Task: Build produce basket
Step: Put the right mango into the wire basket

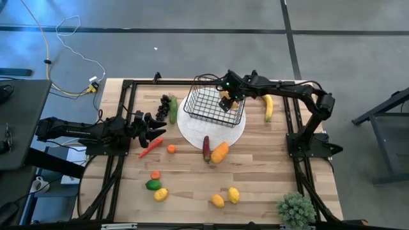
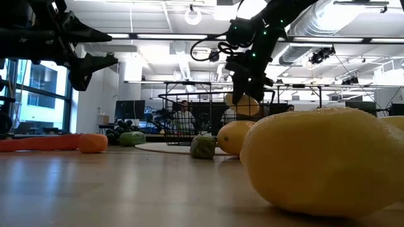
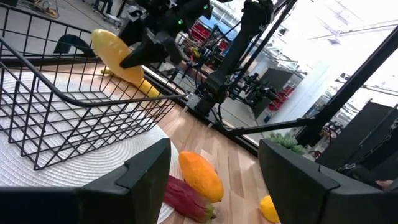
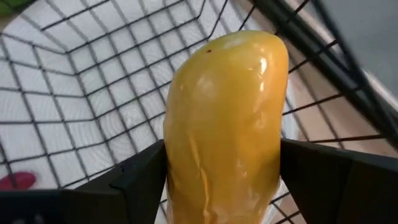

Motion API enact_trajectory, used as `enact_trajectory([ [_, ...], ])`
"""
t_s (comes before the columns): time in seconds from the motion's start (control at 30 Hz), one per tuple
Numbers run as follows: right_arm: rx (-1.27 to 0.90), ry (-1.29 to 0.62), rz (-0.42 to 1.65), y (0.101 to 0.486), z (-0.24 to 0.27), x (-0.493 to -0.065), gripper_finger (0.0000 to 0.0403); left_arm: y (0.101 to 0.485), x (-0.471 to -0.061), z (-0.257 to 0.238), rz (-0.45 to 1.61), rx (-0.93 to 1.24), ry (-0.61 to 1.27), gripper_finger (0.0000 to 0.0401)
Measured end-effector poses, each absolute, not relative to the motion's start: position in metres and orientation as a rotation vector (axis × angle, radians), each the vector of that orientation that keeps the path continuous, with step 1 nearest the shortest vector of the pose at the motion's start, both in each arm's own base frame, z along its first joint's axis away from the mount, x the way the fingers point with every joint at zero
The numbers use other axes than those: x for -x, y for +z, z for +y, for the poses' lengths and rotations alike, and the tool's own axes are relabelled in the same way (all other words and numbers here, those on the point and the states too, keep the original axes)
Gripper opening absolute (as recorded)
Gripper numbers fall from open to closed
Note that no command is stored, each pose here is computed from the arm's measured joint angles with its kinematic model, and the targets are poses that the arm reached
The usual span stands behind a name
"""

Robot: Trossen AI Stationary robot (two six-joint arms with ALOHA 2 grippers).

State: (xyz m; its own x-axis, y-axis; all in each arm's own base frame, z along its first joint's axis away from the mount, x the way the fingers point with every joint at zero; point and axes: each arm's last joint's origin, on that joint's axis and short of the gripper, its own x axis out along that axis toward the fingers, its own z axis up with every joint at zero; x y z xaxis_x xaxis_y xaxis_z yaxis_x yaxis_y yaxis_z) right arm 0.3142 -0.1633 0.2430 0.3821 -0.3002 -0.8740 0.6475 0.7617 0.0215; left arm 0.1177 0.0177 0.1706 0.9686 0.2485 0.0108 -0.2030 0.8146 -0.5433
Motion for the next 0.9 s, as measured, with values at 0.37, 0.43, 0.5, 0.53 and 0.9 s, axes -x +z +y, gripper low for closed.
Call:
enact_trajectory([
  [0.37,-0.395,-0.578,1.082,0.2401,-0.1638,-0.3076,0.0267,0.1707,-0.1177,0.0178,-0.084,0.583,0.241,0.0231],
  [0.43,-0.385,-0.571,1.086,0.24,-0.1637,-0.3075,0.0267,0.1706,-0.1177,0.0178,-0.087,0.605,0.24,0.0231],
  [0.5,-0.373,-0.574,1.095,0.2398,-0.1637,-0.307,0.0267,0.1706,-0.1177,0.0178,-0.089,0.62,0.24,0.0231],
  [0.53,-0.364,-0.585,1.098,0.2398,-0.164,-0.3067,0.0267,0.1705,-0.1177,0.0178,-0.089,0.621,0.24,0.0231],
  [0.9,-0.281,-0.62,1.072,0.2418,-0.1652,-0.3102,0.0266,0.1706,-0.1177,0.0179,-0.09,0.622,0.244,0.0231],
])
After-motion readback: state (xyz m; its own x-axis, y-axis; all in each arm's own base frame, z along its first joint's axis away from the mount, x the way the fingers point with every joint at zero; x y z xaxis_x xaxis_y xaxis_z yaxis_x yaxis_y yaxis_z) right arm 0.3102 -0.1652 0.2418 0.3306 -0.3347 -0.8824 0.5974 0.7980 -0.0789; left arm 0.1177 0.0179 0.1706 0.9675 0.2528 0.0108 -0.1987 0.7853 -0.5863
